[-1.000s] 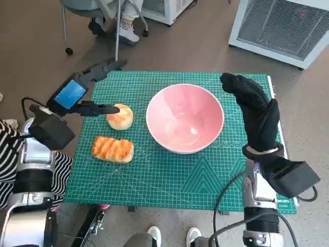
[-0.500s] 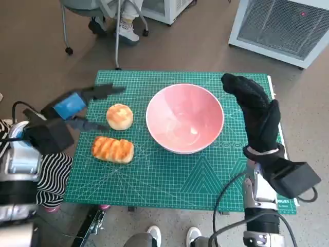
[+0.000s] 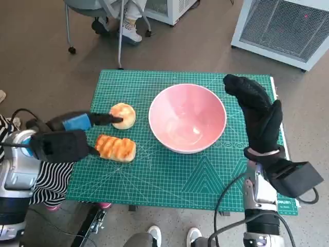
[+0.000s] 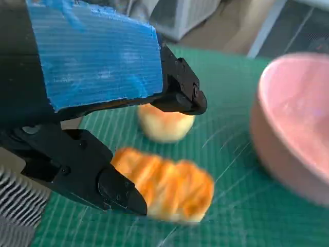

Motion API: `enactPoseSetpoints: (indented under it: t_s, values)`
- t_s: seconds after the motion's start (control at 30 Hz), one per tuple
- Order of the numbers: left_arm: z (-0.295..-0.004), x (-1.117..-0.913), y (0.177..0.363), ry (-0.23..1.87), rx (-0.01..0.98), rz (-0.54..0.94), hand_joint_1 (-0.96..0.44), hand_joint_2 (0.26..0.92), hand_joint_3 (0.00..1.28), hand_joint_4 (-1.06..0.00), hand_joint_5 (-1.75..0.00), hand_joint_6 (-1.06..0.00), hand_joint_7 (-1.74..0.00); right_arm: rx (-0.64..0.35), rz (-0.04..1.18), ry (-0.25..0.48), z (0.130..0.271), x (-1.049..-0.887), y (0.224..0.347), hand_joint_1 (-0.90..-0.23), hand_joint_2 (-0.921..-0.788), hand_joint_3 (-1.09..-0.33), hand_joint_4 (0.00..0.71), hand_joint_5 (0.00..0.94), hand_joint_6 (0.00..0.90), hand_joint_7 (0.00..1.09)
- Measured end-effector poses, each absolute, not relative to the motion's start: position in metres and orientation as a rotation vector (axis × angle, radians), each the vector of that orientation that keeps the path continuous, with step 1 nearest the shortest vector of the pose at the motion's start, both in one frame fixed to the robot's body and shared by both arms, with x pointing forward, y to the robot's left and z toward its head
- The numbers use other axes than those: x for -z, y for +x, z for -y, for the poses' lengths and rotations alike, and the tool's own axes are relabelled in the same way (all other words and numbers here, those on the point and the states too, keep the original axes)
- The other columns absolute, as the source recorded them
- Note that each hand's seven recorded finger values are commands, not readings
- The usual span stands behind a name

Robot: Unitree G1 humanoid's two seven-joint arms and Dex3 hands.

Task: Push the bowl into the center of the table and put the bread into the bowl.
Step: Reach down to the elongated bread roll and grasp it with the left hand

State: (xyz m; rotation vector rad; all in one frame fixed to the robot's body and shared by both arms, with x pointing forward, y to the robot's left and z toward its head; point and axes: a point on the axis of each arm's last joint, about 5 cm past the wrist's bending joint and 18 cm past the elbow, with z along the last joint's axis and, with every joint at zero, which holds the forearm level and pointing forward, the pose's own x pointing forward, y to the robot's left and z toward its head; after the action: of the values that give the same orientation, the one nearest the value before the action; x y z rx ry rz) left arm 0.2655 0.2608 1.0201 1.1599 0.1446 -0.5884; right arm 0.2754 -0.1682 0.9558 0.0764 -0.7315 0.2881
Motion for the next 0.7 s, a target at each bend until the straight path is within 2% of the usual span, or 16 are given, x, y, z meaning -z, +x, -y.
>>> enactPoseSetpoints:
  t_s: [0.47,0.7]
  values:
    - [-0.253,-1.009,0.266,1.237,0.623,-0.216,-0.06,0.757,0.00,-0.29,0.00,-0.44,0.00,-0.294,0.723,0.078,0.168,-0.956,0.275,-0.684,-0.921,-0.750,0.165,0.001,0.110,0.34]
    - [-0.247,-0.984,0.275,1.282,0.623,-0.268,-0.07,0.757,0.00,-0.30,0.00,-0.42,0.00,-0.296,0.723,0.079,0.167,-0.956,0.275,-0.683,-0.921,-0.754,0.162,0.000,0.101,0.35]
